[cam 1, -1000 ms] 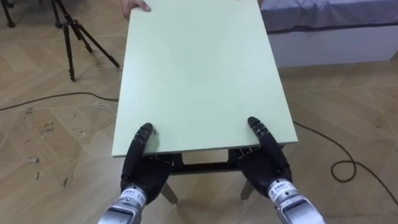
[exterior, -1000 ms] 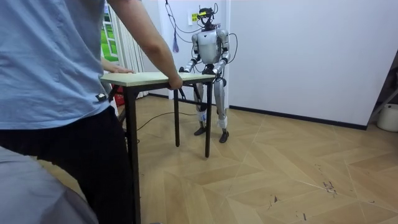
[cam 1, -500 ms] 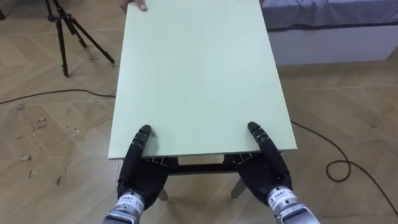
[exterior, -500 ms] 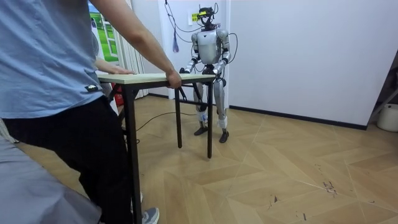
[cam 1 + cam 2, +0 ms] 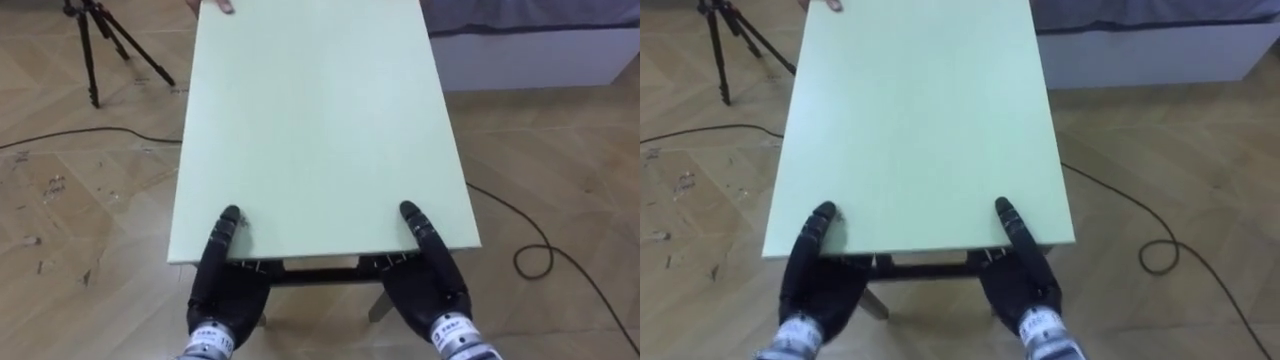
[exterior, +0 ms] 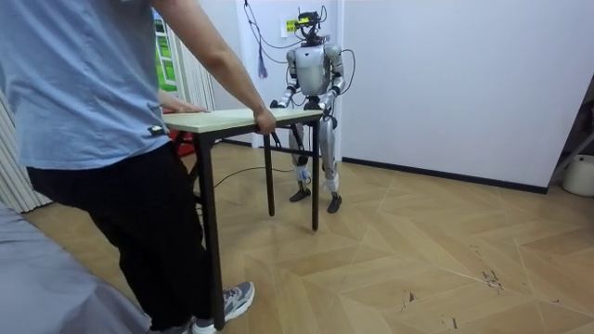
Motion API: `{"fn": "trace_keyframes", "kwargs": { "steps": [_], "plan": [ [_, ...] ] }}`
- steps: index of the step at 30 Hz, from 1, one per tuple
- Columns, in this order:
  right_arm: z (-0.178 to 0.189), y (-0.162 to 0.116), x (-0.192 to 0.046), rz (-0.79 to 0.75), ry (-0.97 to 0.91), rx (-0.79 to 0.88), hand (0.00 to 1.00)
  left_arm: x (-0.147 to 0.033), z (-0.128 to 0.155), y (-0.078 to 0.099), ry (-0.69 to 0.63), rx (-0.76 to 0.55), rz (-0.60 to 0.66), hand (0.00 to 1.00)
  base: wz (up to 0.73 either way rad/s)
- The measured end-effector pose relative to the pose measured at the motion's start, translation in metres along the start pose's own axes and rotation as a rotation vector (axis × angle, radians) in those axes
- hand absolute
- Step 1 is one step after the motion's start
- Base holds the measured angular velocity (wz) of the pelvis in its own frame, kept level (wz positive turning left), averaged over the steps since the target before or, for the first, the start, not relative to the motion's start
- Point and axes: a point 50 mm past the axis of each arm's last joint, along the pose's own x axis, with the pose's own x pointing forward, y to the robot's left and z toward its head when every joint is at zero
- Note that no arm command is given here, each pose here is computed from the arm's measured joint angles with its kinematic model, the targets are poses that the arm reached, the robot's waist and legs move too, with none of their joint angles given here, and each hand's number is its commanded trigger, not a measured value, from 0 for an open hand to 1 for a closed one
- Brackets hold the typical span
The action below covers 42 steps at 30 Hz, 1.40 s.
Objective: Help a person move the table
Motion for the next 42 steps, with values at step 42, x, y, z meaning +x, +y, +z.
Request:
{"fn": "trace_keyframes", "kwargs": {
  "steps": [42],
  "plan": [
    [0.009,-0.016,-0.015,-0.016,-0.008,-0.036,1.0,-0.001,-0.011,0.02,0.097,-0.032,0.036,1.0,0.09]
  ]
}}
